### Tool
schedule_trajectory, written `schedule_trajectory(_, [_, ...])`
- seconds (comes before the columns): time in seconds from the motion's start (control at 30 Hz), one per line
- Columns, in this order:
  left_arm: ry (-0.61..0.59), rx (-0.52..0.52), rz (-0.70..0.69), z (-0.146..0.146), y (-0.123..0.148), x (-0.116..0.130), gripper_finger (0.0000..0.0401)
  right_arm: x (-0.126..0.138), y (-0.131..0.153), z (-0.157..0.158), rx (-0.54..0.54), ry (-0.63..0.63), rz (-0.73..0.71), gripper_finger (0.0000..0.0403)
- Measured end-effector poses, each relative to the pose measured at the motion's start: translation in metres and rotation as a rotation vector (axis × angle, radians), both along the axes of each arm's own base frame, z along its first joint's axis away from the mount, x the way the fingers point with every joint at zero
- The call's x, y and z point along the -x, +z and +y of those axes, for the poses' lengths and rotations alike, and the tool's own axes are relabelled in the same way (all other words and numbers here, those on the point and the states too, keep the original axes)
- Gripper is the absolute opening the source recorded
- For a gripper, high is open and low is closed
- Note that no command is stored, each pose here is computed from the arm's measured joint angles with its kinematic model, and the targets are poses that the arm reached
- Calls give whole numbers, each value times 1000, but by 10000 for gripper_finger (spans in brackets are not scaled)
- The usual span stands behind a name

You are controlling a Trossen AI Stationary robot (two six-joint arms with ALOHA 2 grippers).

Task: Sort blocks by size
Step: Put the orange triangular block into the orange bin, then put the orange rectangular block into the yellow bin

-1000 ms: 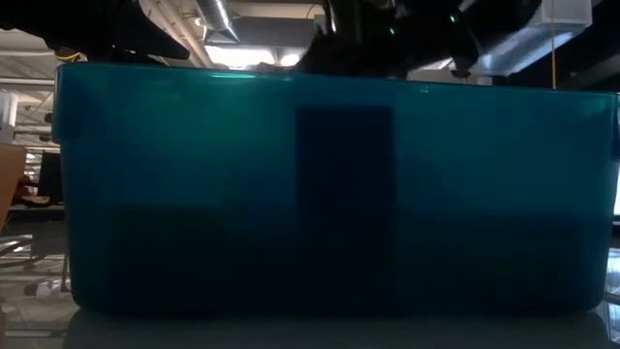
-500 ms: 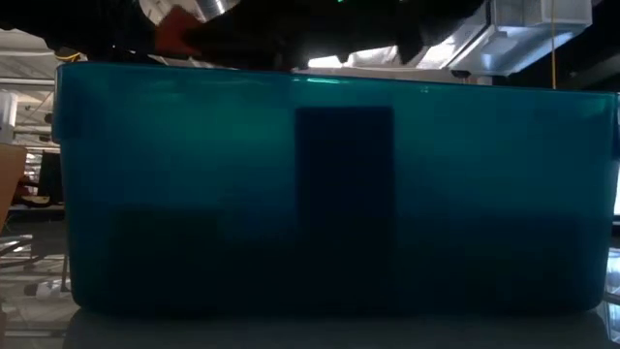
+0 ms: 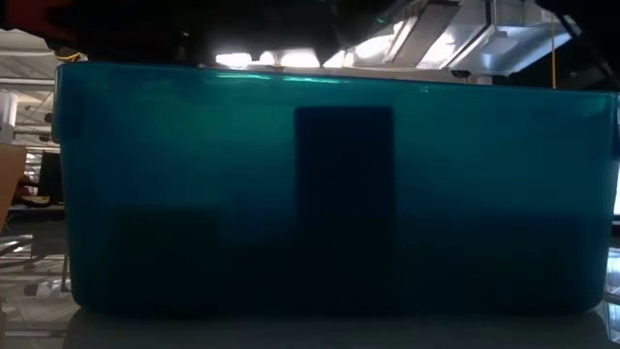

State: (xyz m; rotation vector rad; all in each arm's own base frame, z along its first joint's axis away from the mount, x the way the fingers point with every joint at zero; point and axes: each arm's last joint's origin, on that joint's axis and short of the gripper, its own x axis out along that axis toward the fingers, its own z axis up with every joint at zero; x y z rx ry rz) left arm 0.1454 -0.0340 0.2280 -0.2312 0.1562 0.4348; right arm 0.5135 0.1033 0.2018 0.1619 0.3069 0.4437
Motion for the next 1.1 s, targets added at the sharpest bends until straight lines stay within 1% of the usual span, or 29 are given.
schedule_trajectory(0.17, [1, 4, -3, 0, 0, 0, 250, -25, 2, 5, 17, 11, -36, 57])
schedule_trajectory(0.3, [1, 5, -2, 0, 0, 0, 250, -38, -3, 7, 17, 11, -48, 57])
schedule_trajectory(0.47, [-2, -8, 6, 0, 0, 0, 250, -43, -7, 8, 47, 20, -83, 57])
schedule_trajectory(0.67, [0, -2, 0, 0, 0, 0, 250, -42, -7, 15, 99, 4, -111, 63])
schedule_trajectory(0.77, [0, 0, 0, 0, 0, 0, 250, -41, -7, 18, 109, 13, -115, 80])
schedule_trajectory(1.0, [2, 9, -5, 0, 0, 0, 250, -41, -8, 18, 115, 12, -108, 158])
schedule_trajectory(1.1, [4, 20, -10, 0, 0, 0, 250, -41, -10, 18, 123, 14, -81, 181])
